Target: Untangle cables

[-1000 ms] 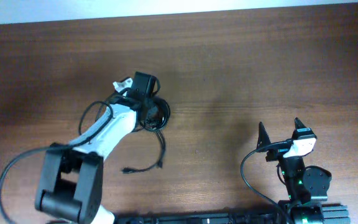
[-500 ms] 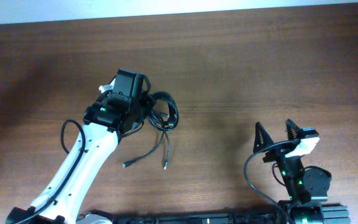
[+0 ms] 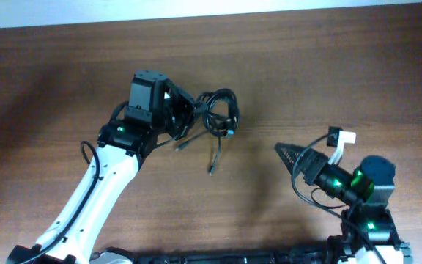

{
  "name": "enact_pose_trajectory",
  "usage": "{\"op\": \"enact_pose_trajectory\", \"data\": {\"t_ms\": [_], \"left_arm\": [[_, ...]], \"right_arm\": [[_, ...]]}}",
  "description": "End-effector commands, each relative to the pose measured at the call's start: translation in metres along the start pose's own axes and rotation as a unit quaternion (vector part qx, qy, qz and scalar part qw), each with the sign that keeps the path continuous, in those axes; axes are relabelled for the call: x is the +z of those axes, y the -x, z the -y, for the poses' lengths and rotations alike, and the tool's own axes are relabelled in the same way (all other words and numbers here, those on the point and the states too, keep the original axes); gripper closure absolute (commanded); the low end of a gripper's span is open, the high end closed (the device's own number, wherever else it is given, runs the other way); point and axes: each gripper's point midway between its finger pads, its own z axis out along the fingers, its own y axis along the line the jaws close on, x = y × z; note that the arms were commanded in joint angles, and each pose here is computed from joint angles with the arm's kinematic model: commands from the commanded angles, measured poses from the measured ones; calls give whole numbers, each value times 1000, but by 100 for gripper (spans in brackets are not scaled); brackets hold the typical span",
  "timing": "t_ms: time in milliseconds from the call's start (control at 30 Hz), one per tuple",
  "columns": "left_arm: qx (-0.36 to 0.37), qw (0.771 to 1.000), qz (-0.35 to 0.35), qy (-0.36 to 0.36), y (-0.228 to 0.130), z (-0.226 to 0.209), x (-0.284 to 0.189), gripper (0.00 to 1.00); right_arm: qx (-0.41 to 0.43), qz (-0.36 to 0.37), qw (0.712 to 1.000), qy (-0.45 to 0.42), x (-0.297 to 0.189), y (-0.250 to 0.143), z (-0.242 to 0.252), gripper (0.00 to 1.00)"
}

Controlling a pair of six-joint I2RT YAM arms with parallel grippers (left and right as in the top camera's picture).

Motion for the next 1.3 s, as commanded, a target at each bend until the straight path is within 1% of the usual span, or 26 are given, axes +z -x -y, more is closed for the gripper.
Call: {"op": "enact_pose_trajectory", "data": {"t_ms": [0, 67, 100, 133, 300, 367, 433, 467, 533, 567, 633, 667, 700, 733, 767, 833, 867, 967, 1000, 1033, 1067, 1100, 1167, 1200, 1233, 1267], "left_arm": [[109, 991, -53, -53, -20, 23, -10, 100], [167, 979, -89, -80, -33, 29, -14, 100], [218, 962, -122, -109, -43, 33, -20, 100], [240, 951, -144, -130, -48, 35, -26, 100], [256, 933, -191, -164, -65, 40, -35, 100], [263, 927, -208, -165, -80, 41, -33, 100], [270, 919, -231, -171, -96, 42, -33, 100], [273, 917, -236, -172, -100, 43, -33, 100], [274, 921, -224, -165, -97, 42, -30, 100], [276, 920, -216, -173, -90, 45, -32, 100], [292, 881, -238, -286, -67, 76, -74, 100], [272, 888, -220, -299, -44, 81, -87, 100], [226, 913, -166, -296, 0, 82, -98, 100], [170, 935, -130, -282, 28, 79, -102, 100], [89, 958, -70, -264, 69, 70, -109, 100], [104, 969, 30, -223, 107, 50, -106, 97], [92, 978, 36, -183, 108, 32, -96, 94], [32, 998, 50, 16, 97, -57, -71, 60], [51, 998, 25, 37, 83, -65, -66, 61], [117, 991, -29, 50, 48, -64, -53, 62], [171, 982, -60, 47, 24, -57, -42, 55], [209, 973, -82, 45, 5, -53, -35, 50], [262, 956, -101, 79, -27, -55, -20, 53], [257, 955, -103, 106, -34, -64, -18, 37], [169, 968, -78, 169, -32, -84, -22, 22], [99, 976, -68, 183, -36, -89, -22, 14]], "right_arm": [[14, -44, 999, 5, 13, -6, 10, 1], [-5, -47, 999, 3, 23, 0, 21, 1], [-58, -44, 997, 9, 29, 5, 24, 1], [-86, -41, 995, 12, 33, 9, 28, 1], [-154, -71, 983, 66, 51, 2, 24, 0], [-183, -67, 977, 84, 57, 3, 17, 8], [-201, -43, 975, 79, 58, 13, 15, 26], [-201, -44, 975, 80, 58, 12, 15, 45], [-198, -49, 975, 85, 58, 10, 14, 95], [-195, -52, 976, 85, 58, 9, 15, 96], [-194, -51, 976, 83, 58, 10, 16, 96], [-194, -50, 976, 81, 58, 10, 16, 96], [-192, -52, 977, 80, 58, 9, 17, 96], [-184, -54, 979, 73, 58, 8, 20, 96], [-155, -61, 985, 43, 59, 5, 34, 96], [-146, -66, 987, 36, 59, 2, 38, 96], [-146, -65, 987, 36, 59, 2, 38, 96], [-143, -66, 987, 36, 59, 2, 38, 96], [-131, -66, 989, 34, 59, 2, 38, 96], [-129, -65, 989, 33, 59, 2, 39, 96], [-129, -65, 989, 33, 59, 2, 39, 96], [-129, -65, 989, 33, 59, 2, 39, 96], [-129, -65, 989, 33, 59, 3, 39, 96], [-129, -65, 989, 33, 59, 2, 39, 96], [-129, -65, 989, 33, 59, 2, 39, 96], [-129, -65, 989, 33, 59, 3, 39, 96]]}}
